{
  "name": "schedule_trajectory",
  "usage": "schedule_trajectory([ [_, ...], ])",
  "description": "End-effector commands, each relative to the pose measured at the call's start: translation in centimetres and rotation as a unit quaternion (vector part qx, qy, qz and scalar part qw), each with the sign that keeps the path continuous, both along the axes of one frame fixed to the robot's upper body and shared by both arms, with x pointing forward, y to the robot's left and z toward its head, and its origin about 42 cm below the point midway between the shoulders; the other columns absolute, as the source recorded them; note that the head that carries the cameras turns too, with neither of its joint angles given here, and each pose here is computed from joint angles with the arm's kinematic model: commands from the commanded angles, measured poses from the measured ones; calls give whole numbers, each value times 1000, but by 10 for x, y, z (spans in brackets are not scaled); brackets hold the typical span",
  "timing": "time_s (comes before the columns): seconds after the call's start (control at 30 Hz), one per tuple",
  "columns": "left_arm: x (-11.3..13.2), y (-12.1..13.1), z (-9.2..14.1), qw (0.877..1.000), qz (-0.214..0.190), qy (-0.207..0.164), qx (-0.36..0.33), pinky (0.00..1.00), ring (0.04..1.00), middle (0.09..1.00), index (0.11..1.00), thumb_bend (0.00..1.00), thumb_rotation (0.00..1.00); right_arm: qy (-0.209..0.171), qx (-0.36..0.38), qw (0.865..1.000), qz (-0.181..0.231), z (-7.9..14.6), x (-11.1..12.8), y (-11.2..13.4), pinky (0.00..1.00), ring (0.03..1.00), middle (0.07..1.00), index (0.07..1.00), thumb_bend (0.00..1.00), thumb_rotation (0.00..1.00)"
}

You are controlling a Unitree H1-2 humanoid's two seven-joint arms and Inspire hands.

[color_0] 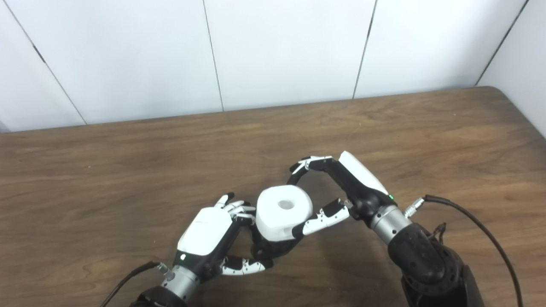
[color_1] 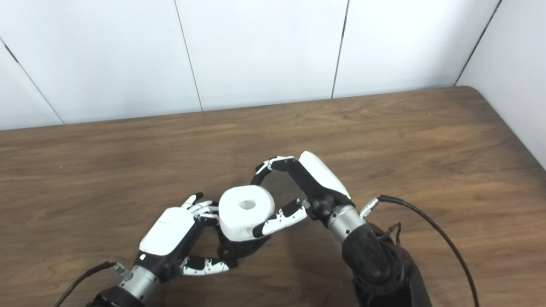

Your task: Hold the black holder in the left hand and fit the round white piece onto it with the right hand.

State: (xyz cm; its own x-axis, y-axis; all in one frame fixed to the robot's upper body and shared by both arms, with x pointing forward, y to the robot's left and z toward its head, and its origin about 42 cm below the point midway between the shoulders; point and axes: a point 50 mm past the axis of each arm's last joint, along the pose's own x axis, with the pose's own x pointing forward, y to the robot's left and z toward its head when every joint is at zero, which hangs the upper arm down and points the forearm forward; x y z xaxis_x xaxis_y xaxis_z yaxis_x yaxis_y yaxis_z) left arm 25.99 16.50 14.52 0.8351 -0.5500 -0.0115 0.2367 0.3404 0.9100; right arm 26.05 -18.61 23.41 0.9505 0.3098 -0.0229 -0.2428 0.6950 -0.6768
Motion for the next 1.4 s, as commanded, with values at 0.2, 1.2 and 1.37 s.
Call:
schedule_trajectory([
  [0.2,0,2,-1,1000,-9,6,22,994,871,776,485,522,51,-14,-1,1000,15,6,-1,5,902,880,770,481,525,137],
  [1.2,0,2,0,1000,-8,5,25,998,860,769,485,522,51,-11,-30,999,26,6,1,2,900,887,779,490,525,149],
  [1.37,0,2,-1,1000,-8,5,24,992,859,766,485,522,52,-7,-34,999,27,6,2,2,913,896,787,490,524,151],
])
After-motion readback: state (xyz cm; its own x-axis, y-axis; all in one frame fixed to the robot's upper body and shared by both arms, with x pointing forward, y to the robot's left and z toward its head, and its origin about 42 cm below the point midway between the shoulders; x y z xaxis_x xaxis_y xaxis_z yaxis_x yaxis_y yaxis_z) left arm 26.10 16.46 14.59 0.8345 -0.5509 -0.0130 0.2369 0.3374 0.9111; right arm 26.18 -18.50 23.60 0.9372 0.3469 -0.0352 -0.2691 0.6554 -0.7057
